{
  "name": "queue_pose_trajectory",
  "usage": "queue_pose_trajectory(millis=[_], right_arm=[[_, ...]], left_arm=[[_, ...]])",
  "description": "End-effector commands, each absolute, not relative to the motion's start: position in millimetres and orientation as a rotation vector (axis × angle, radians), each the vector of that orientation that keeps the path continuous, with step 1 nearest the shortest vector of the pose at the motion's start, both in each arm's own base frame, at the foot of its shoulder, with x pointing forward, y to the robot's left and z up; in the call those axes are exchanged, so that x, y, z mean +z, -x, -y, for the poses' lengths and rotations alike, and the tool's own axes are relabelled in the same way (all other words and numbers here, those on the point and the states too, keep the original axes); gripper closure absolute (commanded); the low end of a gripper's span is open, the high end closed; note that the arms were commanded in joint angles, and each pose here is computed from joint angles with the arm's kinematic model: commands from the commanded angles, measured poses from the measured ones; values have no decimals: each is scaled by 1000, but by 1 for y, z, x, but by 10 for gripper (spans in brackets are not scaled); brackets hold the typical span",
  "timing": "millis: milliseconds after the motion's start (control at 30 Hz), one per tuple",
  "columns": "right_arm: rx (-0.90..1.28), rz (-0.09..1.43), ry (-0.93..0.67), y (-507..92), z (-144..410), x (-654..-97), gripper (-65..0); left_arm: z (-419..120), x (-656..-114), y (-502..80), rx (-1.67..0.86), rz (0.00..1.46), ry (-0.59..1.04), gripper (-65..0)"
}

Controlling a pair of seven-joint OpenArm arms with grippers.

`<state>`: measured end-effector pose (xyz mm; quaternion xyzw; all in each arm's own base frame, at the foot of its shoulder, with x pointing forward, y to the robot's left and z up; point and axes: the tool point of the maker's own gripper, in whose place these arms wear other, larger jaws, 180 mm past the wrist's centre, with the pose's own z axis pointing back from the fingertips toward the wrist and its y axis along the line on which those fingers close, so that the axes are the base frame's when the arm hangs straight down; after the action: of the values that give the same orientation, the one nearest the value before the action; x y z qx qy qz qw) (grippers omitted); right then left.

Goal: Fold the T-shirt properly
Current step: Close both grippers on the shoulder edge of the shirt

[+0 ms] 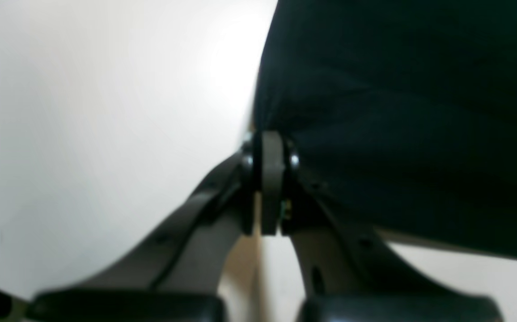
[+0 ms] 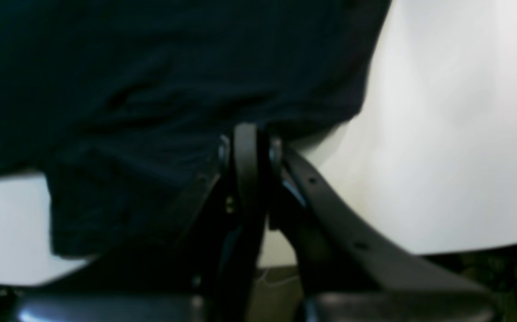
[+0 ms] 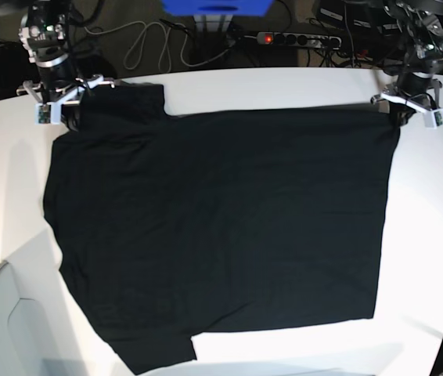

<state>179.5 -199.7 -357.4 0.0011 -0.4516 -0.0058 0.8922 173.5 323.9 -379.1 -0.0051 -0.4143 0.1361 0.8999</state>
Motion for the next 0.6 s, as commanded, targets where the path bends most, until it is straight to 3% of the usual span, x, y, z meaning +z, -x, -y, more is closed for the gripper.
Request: queue_pose_trajectory(millis=[0, 567], right_arm=[[9, 976, -5, -185, 199, -347, -2], [30, 1129, 11, -257, 203, -307, -2]], left_arm=[[-328, -367, -181, 267, 901, 2, 0], [-331, -337, -230, 258, 1037, 8, 0]])
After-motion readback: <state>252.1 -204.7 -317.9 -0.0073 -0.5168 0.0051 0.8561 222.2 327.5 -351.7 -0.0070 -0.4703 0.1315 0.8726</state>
